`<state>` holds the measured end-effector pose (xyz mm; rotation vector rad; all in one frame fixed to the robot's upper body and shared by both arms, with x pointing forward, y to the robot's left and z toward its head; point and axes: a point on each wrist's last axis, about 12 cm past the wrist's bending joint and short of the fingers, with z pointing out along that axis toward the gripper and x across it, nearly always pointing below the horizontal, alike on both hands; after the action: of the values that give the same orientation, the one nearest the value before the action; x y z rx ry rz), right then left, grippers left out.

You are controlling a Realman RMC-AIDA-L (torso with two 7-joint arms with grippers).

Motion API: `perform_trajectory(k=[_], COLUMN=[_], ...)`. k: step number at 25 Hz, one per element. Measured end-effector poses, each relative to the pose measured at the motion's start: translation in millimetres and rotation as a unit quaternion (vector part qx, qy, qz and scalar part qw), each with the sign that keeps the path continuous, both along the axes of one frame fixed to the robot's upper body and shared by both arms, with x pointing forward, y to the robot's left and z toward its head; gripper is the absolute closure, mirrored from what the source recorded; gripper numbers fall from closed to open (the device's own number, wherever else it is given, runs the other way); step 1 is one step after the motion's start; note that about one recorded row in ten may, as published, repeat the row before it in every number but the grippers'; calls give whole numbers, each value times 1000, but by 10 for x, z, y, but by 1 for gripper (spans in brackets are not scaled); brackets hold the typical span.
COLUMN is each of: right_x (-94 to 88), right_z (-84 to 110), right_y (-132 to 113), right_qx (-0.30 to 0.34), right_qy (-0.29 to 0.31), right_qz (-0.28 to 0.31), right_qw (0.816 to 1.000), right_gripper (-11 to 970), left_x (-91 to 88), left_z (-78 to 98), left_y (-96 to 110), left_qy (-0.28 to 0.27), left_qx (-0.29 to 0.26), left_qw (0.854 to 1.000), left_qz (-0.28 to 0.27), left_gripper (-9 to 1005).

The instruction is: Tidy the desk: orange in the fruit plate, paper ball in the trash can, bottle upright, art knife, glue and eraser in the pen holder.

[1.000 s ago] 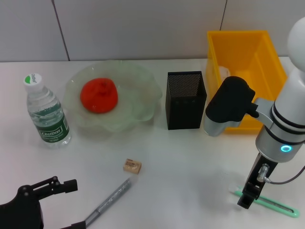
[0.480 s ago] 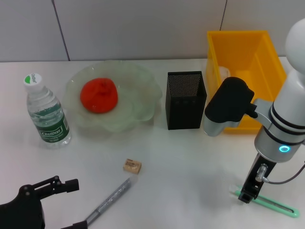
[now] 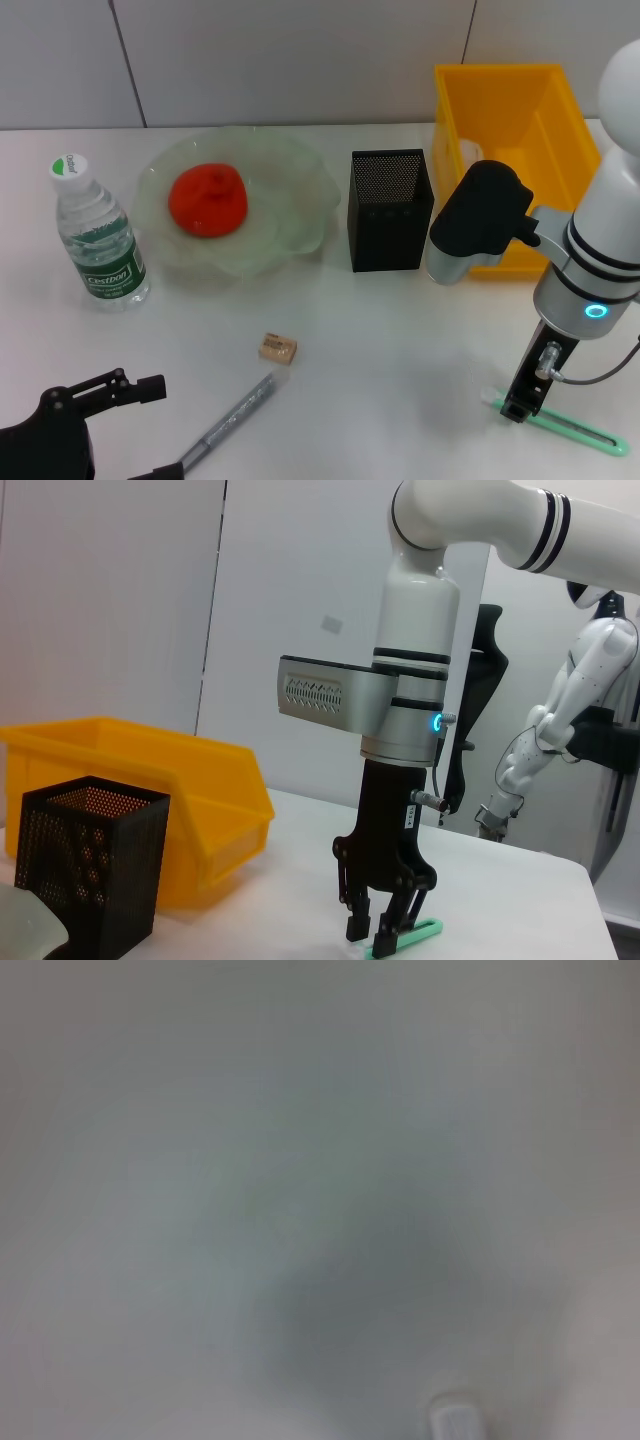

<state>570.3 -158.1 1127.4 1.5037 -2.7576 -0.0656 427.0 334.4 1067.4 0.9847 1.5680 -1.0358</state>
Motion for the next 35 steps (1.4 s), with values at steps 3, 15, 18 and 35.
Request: perform_trajectory(k=[3,15,18,35], right_x=[-3,-13,-21,4], right_z=[-9,-2,61,629], right_y=[-8,8,5,-160], right_qx=[0,2,10,192], right_qy=[0,-4,-13,-106], right_qz=[-1,4,4,-17], right_qw=[1000,1000,1000,976], right_gripper=[650,793,794,795], left_x=[0,3,3,61], left_z=[0,0,-1,14], left_y=[0,5,4,-59], left_qy=[0,-1,0,-7], left_qx=[0,0,1,-5], left_qw=[1000,1000,1000,1000], left_qz=[0,3,2,-3], left_gripper=[132,132,132,132])
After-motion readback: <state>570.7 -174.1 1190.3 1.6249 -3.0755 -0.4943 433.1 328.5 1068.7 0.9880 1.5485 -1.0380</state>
